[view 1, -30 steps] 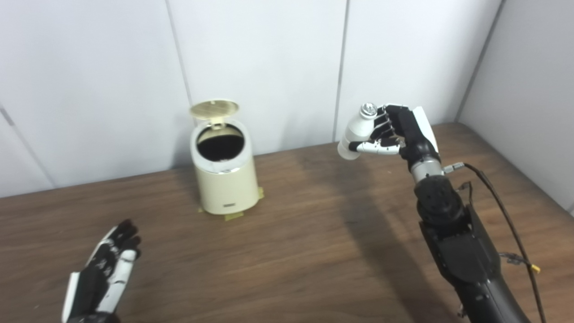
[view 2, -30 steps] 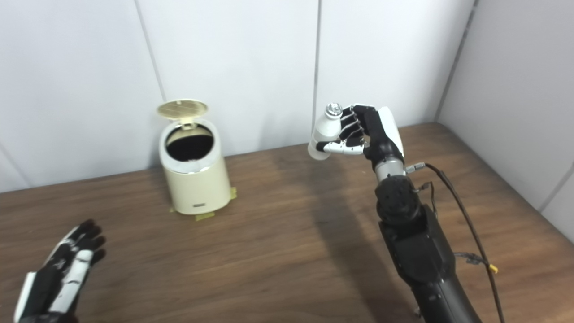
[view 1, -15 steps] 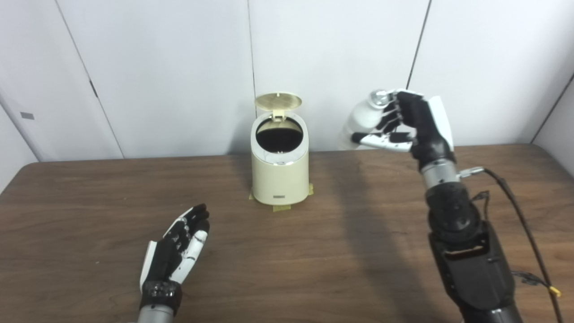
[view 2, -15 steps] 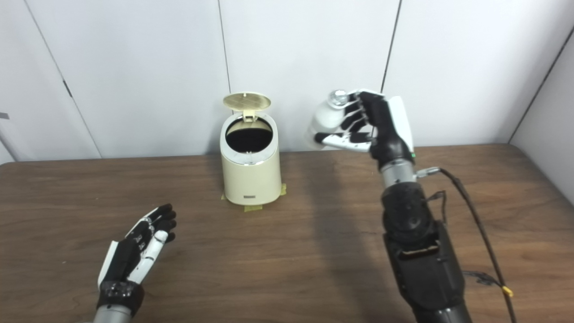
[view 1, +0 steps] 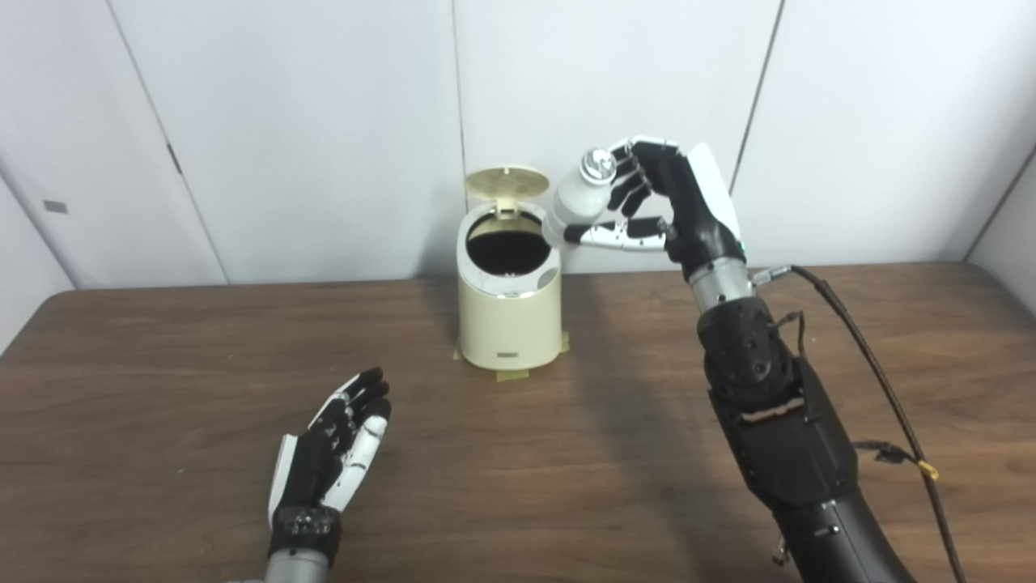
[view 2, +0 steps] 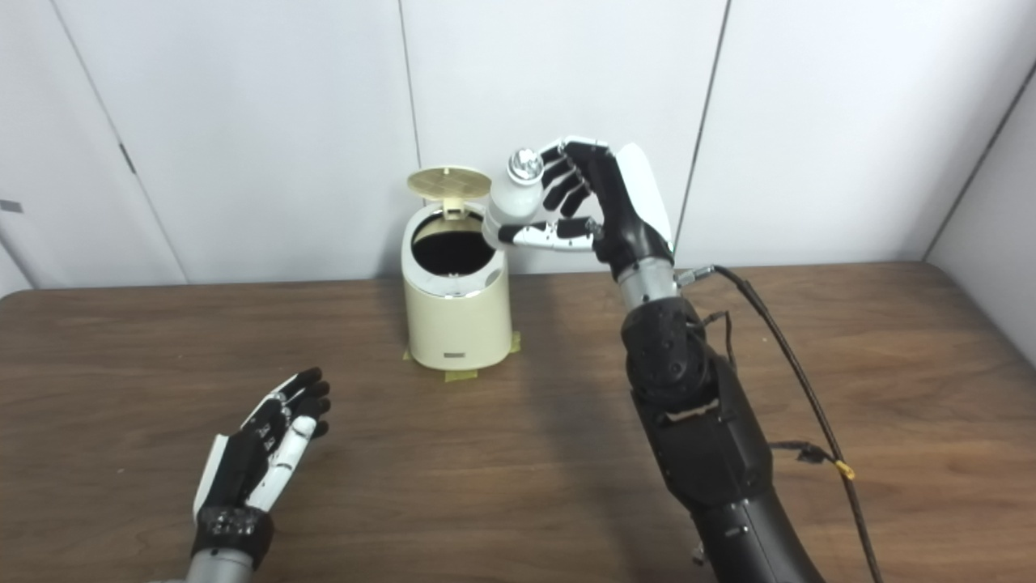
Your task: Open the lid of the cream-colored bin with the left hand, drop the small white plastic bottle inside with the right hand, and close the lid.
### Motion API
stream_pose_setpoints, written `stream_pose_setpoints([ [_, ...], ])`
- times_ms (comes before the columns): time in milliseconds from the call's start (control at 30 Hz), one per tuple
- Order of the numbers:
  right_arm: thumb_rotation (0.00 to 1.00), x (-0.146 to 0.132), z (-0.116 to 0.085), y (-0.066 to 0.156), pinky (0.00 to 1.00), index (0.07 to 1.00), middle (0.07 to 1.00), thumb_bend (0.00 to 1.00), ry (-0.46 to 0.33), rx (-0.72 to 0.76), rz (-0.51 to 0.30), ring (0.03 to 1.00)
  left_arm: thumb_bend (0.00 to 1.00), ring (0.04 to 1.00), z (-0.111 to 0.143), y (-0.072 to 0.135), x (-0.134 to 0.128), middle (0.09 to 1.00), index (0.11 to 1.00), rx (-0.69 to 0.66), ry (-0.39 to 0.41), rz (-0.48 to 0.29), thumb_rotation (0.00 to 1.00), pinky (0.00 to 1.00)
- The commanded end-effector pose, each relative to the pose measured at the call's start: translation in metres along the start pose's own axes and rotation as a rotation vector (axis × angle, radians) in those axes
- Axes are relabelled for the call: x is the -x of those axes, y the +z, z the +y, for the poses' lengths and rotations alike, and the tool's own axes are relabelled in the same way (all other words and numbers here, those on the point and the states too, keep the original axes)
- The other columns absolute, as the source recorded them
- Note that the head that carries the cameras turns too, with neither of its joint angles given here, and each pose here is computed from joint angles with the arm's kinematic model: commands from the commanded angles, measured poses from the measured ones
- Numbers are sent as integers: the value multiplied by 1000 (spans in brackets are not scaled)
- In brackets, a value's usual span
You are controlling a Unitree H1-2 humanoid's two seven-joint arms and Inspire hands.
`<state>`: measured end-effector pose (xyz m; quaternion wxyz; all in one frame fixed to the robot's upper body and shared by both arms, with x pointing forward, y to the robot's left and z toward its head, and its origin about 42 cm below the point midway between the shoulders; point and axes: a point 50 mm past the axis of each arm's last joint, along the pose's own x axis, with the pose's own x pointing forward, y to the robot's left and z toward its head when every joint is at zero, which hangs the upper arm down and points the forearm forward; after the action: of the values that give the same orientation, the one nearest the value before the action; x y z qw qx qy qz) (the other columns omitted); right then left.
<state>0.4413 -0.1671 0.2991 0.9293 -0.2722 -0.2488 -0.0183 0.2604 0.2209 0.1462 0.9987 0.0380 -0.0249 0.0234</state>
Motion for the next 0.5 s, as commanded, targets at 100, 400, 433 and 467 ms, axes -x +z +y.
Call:
stream_pose_setpoints([
  [100, 0, -27, 0, 27, 343, 482, 496, 522, -29, -18, -127, 428, 569, 831, -8, 5, 0, 839, 864, 13, -5, -46, 598, 791],
  [400, 0, -43, 16, 32, 347, 489, 492, 522, 16, -29, -163, 426, 559, 836, -13, 7, 1, 847, 873, 19, -7, -47, 582, 797],
  [433, 0, -44, 19, 33, 350, 485, 493, 522, 21, -26, -167, 429, 556, 835, -14, 8, 1, 846, 871, 16, -8, -49, 588, 795],
  [467, 0, -44, 21, 34, 353, 481, 495, 522, 27, -24, -173, 430, 553, 836, -15, 8, 1, 846, 870, 15, -9, -51, 588, 796],
])
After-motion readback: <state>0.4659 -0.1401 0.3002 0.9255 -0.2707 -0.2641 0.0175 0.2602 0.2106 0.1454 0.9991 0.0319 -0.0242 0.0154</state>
